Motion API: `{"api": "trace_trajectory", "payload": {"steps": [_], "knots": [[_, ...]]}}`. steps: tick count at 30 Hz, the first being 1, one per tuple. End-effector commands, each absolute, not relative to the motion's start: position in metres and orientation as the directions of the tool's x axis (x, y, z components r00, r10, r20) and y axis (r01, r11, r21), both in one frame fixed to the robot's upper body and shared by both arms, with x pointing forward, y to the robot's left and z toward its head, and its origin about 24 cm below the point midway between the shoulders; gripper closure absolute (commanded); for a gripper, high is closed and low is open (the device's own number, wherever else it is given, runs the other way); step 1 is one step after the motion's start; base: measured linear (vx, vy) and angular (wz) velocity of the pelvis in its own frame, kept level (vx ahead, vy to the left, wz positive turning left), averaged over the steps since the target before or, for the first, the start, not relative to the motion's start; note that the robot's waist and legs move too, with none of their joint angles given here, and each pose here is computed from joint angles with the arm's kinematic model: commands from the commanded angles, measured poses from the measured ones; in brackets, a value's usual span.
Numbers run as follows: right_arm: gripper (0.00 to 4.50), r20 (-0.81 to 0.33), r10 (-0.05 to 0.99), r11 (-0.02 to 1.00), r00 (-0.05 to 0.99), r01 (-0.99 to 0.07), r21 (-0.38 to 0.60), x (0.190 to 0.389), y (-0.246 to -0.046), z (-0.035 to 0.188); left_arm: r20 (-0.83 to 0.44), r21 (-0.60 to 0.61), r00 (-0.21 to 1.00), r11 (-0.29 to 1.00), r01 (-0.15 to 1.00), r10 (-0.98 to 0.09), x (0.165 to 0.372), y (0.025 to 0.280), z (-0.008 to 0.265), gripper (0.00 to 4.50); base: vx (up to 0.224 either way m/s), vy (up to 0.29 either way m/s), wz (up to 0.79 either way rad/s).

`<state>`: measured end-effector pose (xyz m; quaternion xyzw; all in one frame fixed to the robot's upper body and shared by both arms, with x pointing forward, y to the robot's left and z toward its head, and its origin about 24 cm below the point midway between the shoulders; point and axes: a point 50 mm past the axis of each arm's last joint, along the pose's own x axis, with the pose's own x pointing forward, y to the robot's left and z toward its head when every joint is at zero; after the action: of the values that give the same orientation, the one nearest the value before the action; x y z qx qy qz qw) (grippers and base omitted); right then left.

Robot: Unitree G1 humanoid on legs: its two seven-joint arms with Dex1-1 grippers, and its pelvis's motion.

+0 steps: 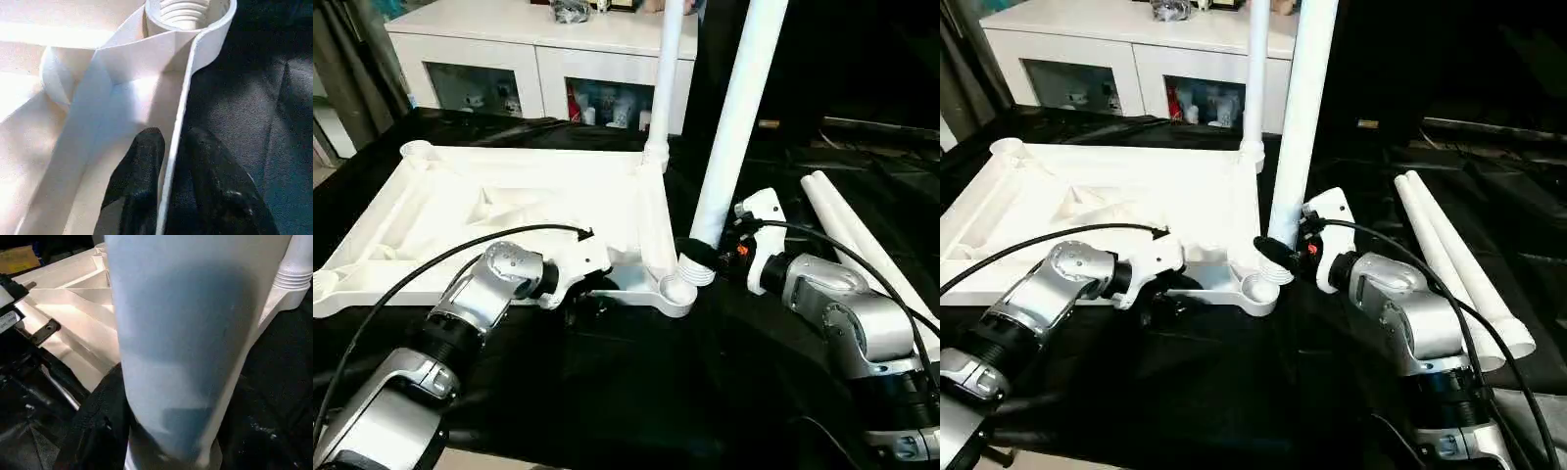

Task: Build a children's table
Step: Insert table leg to table base

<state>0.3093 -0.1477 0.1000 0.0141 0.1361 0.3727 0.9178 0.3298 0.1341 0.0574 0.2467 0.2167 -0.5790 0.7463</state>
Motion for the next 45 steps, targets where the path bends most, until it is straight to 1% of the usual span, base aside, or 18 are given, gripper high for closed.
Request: {"api": "trace_trajectory", "payload": {"steps": [1,4,6,12,14,16,18,20,23,24,28,32,34,35,37,39,42,45], "knots": [[2.57,-0.239,0.691,0.718,0.682,-0.687,0.113,0.308,-0.149,0.103,-0.61,0.14,0.246,0.203,0.969,-0.753,0.334,0.134,0.063,3.72,0.0,0.0,0.0],[2.57,-0.238,0.695,0.714,0.679,-0.691,0.113,0.307,-0.149,0.103,-0.609,0.14,0.249,0.206,0.968,-0.754,0.335,0.135,0.063,3.8,0.0,0.0,0.0],[2.57,-0.239,0.697,0.711,0.676,-0.693,0.113,0.307,-0.149,0.103,-0.608,0.138,0.246,0.205,0.969,-0.755,0.336,0.136,0.063,4.14,0.0,0.0,0.0],[2.57,-0.241,0.708,0.7,0.664,-0.705,0.113,0.307,-0.147,0.103,-0.611,0.106,0.232,0.212,0.972,-0.757,0.335,0.138,0.062,4.35,0.0,0.0,0.0],[2.57,-0.245,0.712,0.695,0.658,-0.71,0.114,0.307,-0.146,0.103,-0.628,0.085,0.243,0.245,0.966,-0.74,0.334,0.141,0.06,4.48,0.0,0.0,0.0],[2.57,-0.249,0.717,0.691,0.651,-0.712,0.127,0.306,-0.145,0.103,-0.645,0.071,0.282,0.313,0.947,-0.711,0.333,0.145,0.058,4.5,0.0,0.0,0.0],[2.57,-0.251,0.728,0.682,0.638,-0.713,0.164,0.304,-0.145,0.103,-0.623,0.055,0.351,0.409,0.911,-0.699,0.33,0.143,0.061,4.5,0.0,0.0,0.0],[2.57,-0.253,0.735,0.675,0.629,-0.716,0.18,0.302,-0.146,0.103,-0.607,0.038,0.366,0.434,0.9,-0.705,0.326,0.14,0.063,4.5,0.0,0.0,0.0],[2.57,-0.258,0.745,0.664,0.615,-0.722,0.196,0.3,-0.146,0.1,-0.586,0.032,0.357,0.419,0.907,-0.727,0.316,0.133,0.067,4.5,0.0,0.0,0.0],[2.57,-0.263,0.75,0.657,0.607,-0.727,0.199,0.301,-0.144,0.098,-0.555,0.049,0.352,0.392,0.919,-0.754,0.31,0.127,0.07,4.5,0.0,0.0,0.0],[2.57,-0.267,0.753,0.653,0.601,-0.733,0.192,0.306,-0.141,0.097,-0.495,0.094,0.326,0.324,0.941,-0.805,0.301,0.117,0.072,4.5,0.0,0.0,0.0],[2.57,-0.264,0.761,0.643,0.593,-0.742,0.187,0.311,-0.138,0.098,-0.488,0.148,0.326,0.291,0.945,-0.81,0.294,0.114,0.071,4.5,0.0,0.0,0.0],[2.57,-0.263,0.763,0.641,0.59,-0.745,0.186,0.311,-0.138,0.099,-0.482,0.152,0.317,0.278,0.948,-0.817,0.293,0.114,0.071,4.5,0.0,0.0,0.0],[2.57,-0.26,0.766,0.638,0.588,-0.748,0.183,0.312,-0.136,0.1,-0.478,0.143,0.324,0.292,0.946,-0.816,0.292,0.115,0.071,4.22,0.0,0.0,0.0],[2.57,-0.259,0.766,0.636,0.588,-0.749,0.182,0.313,-0.136,0.1,-0.48,0.143,0.333,0.302,0.942,-0.812,0.293,0.117,0.07,3.93,0.0,0.0,0.0],[2.57,-0.256,0.769,0.633,0.585,-0.752,0.182,0.314,-0.135,0.101,-0.496,0.138,0.341,0.315,0.939,-0.799,0.293,0.121,0.068,3.9,0.0,0.0,0.0],[2.57,-0.255,0.771,0.631,0.583,-0.754,0.182,0.314,-0.134,0.101,-0.515,0.135,0.343,0.321,0.937,-0.786,0.293,0.124,0.067,3.63,0.0,0.0,0.0],[2.57,-0.255,0.772,0.629,0.582,-0.756,0.18,0.314,-0.135,0.101,-0.528,0.127,0.345,0.33,0.935,-0.776,0.293,0.129,0.066,3.6,0.0,0.0,0.0]]}}
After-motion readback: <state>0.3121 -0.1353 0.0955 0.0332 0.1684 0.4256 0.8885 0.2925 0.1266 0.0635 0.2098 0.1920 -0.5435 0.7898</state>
